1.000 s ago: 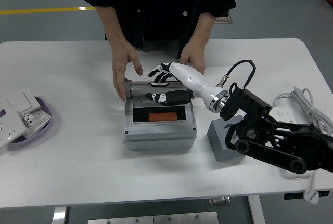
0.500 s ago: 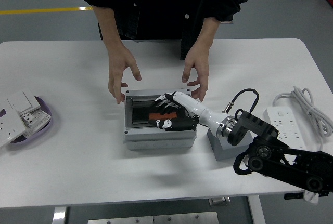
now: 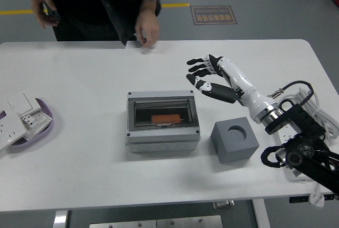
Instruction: Pick up the cylinder from the cube,place it in the box,flap close box
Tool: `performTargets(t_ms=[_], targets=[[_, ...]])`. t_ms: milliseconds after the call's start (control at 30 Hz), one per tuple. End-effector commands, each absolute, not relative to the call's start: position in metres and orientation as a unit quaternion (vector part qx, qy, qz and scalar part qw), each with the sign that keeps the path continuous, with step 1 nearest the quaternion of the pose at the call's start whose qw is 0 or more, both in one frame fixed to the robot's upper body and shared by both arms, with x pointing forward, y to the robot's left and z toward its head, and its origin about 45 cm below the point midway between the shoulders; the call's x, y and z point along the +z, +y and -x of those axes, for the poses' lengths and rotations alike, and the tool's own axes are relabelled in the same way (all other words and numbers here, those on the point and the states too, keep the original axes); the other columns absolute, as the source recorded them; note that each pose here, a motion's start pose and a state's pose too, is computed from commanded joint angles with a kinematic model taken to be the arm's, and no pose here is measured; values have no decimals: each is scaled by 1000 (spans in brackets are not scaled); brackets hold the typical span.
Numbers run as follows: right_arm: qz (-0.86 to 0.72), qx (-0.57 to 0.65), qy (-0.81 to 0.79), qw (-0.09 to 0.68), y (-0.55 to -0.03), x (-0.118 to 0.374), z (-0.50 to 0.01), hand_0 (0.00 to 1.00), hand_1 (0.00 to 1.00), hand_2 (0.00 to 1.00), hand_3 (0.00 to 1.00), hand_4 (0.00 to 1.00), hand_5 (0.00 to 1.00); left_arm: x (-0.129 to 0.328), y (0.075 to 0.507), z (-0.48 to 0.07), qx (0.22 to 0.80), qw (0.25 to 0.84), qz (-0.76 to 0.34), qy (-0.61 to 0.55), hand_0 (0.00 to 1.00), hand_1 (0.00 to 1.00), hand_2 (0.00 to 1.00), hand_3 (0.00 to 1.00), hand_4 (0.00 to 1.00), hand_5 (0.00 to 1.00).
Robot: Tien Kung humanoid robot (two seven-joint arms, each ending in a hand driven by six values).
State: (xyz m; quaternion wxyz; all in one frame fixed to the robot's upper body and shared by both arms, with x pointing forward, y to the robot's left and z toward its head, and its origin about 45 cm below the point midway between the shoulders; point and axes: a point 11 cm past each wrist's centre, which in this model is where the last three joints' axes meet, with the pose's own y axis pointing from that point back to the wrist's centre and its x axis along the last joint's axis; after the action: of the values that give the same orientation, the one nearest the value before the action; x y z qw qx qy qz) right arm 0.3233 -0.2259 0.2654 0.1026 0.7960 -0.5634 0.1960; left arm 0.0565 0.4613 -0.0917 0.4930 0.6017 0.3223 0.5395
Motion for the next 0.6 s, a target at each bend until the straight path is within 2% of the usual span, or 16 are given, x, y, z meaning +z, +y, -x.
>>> performTargets(t_ms=[33, 200, 233, 333, 600], targets=[[-790, 185, -577, 94, -233, 264, -325, 664, 609, 628, 665, 649, 405, -92, 462, -52, 539, 490, -603, 325, 598, 623, 616, 635, 680, 224], [-746, 125, -653, 42, -277, 252, -330, 664, 609, 628, 665, 649, 405, -95, 461, -33, 528, 483, -615, 332, 598, 623, 616, 635, 680, 224], [-737, 116, -665, 34, -285, 250, -330, 643, 602, 620, 652, 710, 443, -95, 461, -32, 526, 483, -616, 332, 598, 623, 616, 635, 681, 223], [-708, 97, -699, 9, -310, 252, -332, 643, 602, 620, 652, 710, 443, -95, 461, -33, 523, 486, -618, 329, 598, 623, 616, 635, 681, 223], [-650, 104, -752, -29, -357, 271, -332, 660, 611, 617, 652, 718, 414, -91, 465, -50, 527, 496, -615, 313, 598, 623, 616, 635, 681, 224]])
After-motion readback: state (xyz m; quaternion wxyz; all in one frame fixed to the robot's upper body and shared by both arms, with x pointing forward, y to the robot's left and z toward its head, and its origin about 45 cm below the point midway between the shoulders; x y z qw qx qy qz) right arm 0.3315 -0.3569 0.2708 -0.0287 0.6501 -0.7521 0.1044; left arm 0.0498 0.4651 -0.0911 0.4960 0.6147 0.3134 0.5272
